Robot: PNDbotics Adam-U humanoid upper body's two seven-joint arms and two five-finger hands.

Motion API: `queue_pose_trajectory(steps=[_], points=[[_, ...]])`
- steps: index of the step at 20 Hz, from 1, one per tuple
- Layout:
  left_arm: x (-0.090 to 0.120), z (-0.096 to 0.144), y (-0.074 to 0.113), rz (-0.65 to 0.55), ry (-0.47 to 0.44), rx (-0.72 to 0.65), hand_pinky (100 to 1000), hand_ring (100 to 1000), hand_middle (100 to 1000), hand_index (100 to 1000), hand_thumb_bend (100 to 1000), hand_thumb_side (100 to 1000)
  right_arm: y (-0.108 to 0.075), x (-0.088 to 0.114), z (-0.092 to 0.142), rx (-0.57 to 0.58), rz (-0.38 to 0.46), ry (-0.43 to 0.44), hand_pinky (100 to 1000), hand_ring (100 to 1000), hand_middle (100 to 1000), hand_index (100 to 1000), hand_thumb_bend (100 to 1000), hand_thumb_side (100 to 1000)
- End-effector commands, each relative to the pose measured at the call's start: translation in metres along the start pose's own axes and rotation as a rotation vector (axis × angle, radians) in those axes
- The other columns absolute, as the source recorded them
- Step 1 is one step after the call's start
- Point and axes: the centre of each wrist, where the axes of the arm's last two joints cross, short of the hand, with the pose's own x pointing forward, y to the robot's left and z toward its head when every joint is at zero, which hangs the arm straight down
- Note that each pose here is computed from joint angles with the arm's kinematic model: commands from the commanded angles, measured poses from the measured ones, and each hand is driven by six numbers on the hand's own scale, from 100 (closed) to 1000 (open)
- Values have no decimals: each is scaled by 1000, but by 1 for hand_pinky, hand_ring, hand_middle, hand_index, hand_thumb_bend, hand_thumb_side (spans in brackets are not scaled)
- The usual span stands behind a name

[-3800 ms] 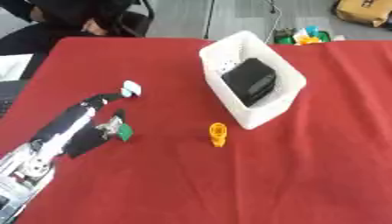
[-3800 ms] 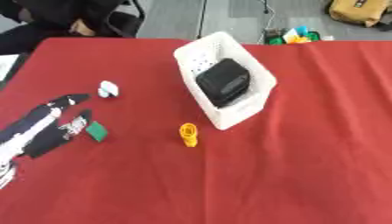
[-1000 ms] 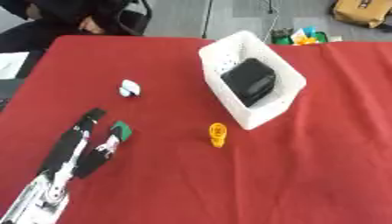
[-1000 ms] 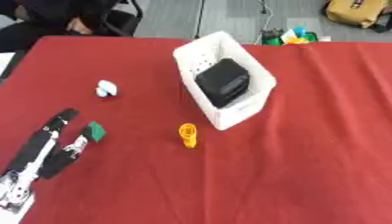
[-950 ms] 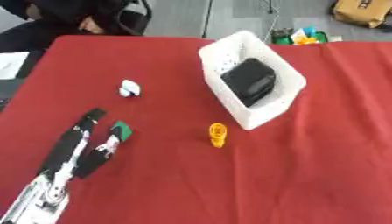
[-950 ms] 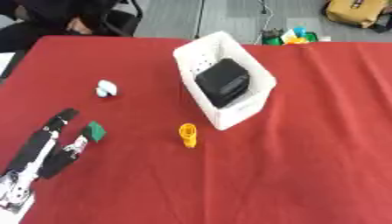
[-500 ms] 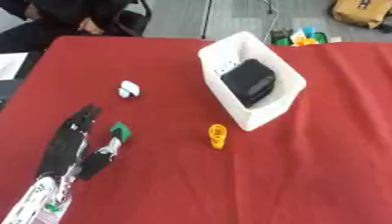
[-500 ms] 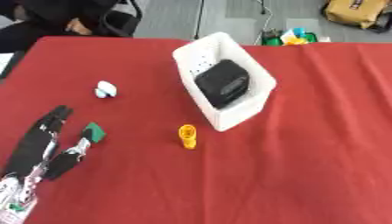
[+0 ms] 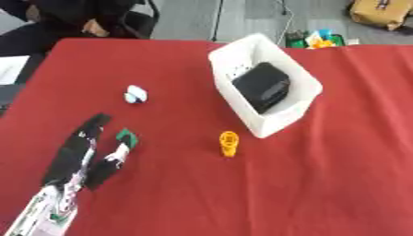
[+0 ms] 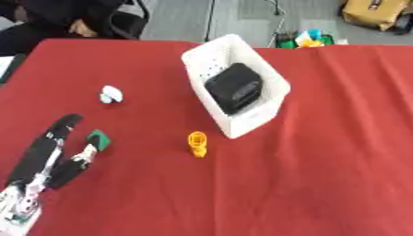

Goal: Pick up objects on the table and place them in the box.

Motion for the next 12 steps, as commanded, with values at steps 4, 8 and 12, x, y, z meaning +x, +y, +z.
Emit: queue_pose_trajectory(steps=[4, 8, 12], points=[[-4, -6, 8, -21, -3, -9, 1000, 1000, 975, 1000, 315, 1000, 1, 6, -5, 4, -14, -21, 746, 760, 632, 718, 100, 1000], [-9, -9, 4, -30, 16, -25, 1000, 1000, 981, 1000, 327, 1000, 1, 6, -5, 7, -18, -21, 746, 760, 632, 718, 100, 1000], [-13, -12, 1, -55, 38, -40, 1000, 1000, 988, 1000, 336, 1000, 2, 6, -5, 8, -21, -21, 746, 760, 632, 717, 100, 1000]])
